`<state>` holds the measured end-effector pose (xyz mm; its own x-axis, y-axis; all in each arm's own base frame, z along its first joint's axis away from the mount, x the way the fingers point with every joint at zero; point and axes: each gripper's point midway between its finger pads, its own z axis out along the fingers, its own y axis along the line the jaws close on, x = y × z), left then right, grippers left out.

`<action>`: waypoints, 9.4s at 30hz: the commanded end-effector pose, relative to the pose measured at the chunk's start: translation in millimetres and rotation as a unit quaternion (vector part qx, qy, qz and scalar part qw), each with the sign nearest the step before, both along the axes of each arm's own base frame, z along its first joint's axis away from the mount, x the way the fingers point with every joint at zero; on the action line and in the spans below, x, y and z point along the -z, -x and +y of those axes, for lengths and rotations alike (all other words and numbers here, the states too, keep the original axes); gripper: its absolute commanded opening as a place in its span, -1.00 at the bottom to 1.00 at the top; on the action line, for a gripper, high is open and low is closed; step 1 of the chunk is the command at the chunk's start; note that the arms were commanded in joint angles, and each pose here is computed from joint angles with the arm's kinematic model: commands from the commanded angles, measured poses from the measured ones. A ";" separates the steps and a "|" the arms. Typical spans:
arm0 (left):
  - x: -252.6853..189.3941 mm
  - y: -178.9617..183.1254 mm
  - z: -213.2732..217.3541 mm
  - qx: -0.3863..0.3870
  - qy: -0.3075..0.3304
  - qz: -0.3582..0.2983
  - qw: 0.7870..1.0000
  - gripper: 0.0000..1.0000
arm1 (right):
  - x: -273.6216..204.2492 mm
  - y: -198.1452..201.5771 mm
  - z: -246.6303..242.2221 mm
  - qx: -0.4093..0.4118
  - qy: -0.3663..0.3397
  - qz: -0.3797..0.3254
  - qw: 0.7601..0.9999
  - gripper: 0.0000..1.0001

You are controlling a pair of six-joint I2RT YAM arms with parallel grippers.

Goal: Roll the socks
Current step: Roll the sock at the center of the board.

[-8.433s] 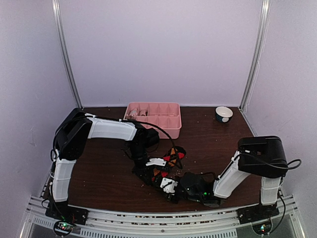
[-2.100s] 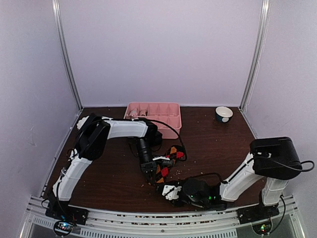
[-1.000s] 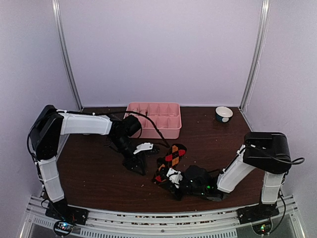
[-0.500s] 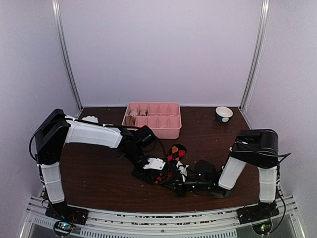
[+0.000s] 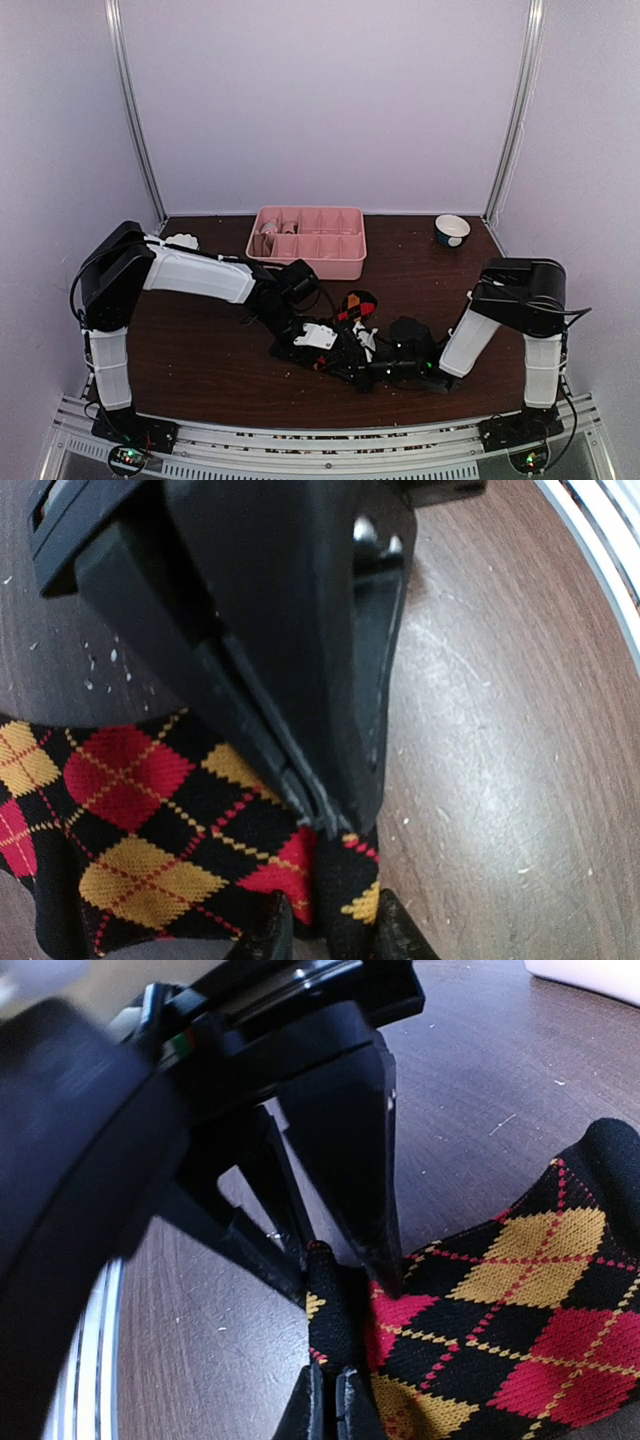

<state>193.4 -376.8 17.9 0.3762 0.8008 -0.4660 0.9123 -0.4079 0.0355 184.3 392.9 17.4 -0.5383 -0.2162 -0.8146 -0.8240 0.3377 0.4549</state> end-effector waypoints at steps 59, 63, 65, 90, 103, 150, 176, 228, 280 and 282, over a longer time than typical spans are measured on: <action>76.7 -4.4 53.0 -0.206 -0.305 0.258 0.893 -1.00 | -33.9 33.8 -65.6 0.100 0.175 -0.382 0.902 0.76; 80.5 -3.2 54.0 -0.203 -0.308 0.259 0.893 -1.00 | -27.0 46.2 -31.1 0.023 0.183 -0.407 0.895 0.45; 83.2 -4.7 54.1 -0.201 -0.308 0.256 0.894 -1.00 | -18.7 48.1 -16.8 -0.013 0.194 -0.412 0.890 0.30; 64.6 -1.9 47.3 -0.180 -0.251 0.268 0.913 -0.69 | 28.3 27.8 6.9 -0.114 0.241 -0.328 0.906 -1.00; -60.7 -67.9 60.6 -0.253 0.003 -0.038 0.967 0.96 | 73.6 46.5 -20.1 -0.118 0.223 -0.123 0.960 -1.00; 5.7 7.8 24.3 -0.038 -0.046 -0.035 0.998 -0.44 | 128.6 32.5 -60.2 -0.002 0.208 0.251 0.946 -1.00; 11.5 13.5 41.2 -0.074 -0.143 0.155 0.975 -1.00 | -30.7 -77.5 -176.2 0.438 0.071 -0.040 0.895 0.99; 28.4 23.4 70.6 -0.118 -0.212 0.359 0.901 -0.90 | -33.4 44.8 50.5 -0.129 0.117 -0.356 0.918 -0.09; 4.1 -61.2 18.7 -0.169 -0.102 0.159 0.967 0.18 | 39.0 76.8 -7.6 -0.172 0.237 -0.167 0.941 -1.00; 8.9 -65.2 15.7 -0.170 -0.104 0.149 0.968 0.17 | 38.0 76.9 -5.4 -0.175 0.239 -0.168 0.940 -1.00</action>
<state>249.3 -352.9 25.0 -0.0700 0.9327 -0.3538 0.9365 -0.0607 -0.3453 132.0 420.1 24.8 -0.0206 -0.5716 -0.8203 -0.9867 0.1441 -0.0756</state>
